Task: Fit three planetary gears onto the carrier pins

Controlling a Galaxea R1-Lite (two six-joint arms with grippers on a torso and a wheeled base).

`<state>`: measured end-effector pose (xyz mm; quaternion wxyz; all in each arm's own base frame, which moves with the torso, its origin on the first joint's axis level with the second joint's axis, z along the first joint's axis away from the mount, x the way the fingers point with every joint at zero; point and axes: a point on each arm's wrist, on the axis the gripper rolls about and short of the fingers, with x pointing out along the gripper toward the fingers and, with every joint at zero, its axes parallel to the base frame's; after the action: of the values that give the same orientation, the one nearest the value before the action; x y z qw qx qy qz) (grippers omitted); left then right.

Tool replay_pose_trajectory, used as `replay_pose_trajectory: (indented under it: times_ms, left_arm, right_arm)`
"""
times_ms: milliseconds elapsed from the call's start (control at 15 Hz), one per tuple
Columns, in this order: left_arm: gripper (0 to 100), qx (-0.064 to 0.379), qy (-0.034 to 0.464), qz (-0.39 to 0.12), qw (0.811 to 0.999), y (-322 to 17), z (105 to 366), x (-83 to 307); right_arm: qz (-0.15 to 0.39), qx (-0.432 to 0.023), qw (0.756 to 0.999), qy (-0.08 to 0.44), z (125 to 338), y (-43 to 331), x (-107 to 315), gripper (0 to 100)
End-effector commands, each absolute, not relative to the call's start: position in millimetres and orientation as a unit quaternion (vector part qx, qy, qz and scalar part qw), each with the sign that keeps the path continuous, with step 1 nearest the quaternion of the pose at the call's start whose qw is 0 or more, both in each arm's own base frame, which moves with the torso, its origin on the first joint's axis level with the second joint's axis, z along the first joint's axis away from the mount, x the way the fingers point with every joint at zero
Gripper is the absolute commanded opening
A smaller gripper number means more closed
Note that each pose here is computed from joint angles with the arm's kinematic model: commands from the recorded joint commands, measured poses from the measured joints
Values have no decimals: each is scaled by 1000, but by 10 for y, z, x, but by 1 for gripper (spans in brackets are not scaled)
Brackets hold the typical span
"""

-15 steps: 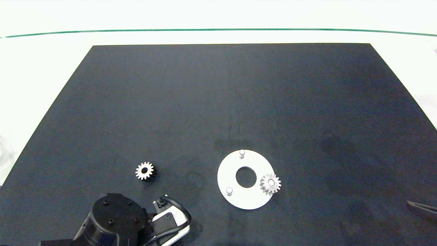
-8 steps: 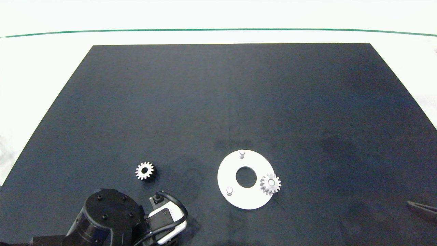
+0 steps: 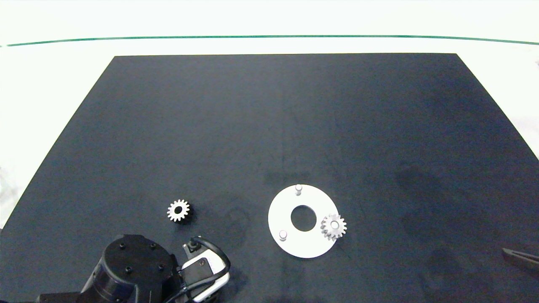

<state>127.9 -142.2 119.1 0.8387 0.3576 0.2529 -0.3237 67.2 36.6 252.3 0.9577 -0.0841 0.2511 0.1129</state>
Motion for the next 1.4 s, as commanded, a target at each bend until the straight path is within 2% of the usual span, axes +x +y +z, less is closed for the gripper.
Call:
replay_pose_trajectory:
  times_ms: [67, 667, 933, 1200, 1400]
  left_arm:
    - [22, 357, 250, -324, 840, -1423, 1205, 1278]
    - [22, 349, 227, -332, 846, -1478, 1366, 1263]
    - [22, 362, 238, -345, 833, -1563, 1524, 1259]
    - [22, 376, 248, -332, 829, -1627, 1732, 1293]
    - [22, 384, 238, -335, 827, -1730, 1776, 1290]
  right_arm:
    - [112, -85, 957, 253, 2520, 367, 673, 100]
    - [112, -77, 959, 249, 2478, 319, 600, 100]
    - [111, -68, 964, 233, 2489, 258, 514, 100]
    - [112, -61, 967, 221, 2499, 212, 447, 100]
    - [113, -55, 970, 210, 2510, 162, 373, 100]
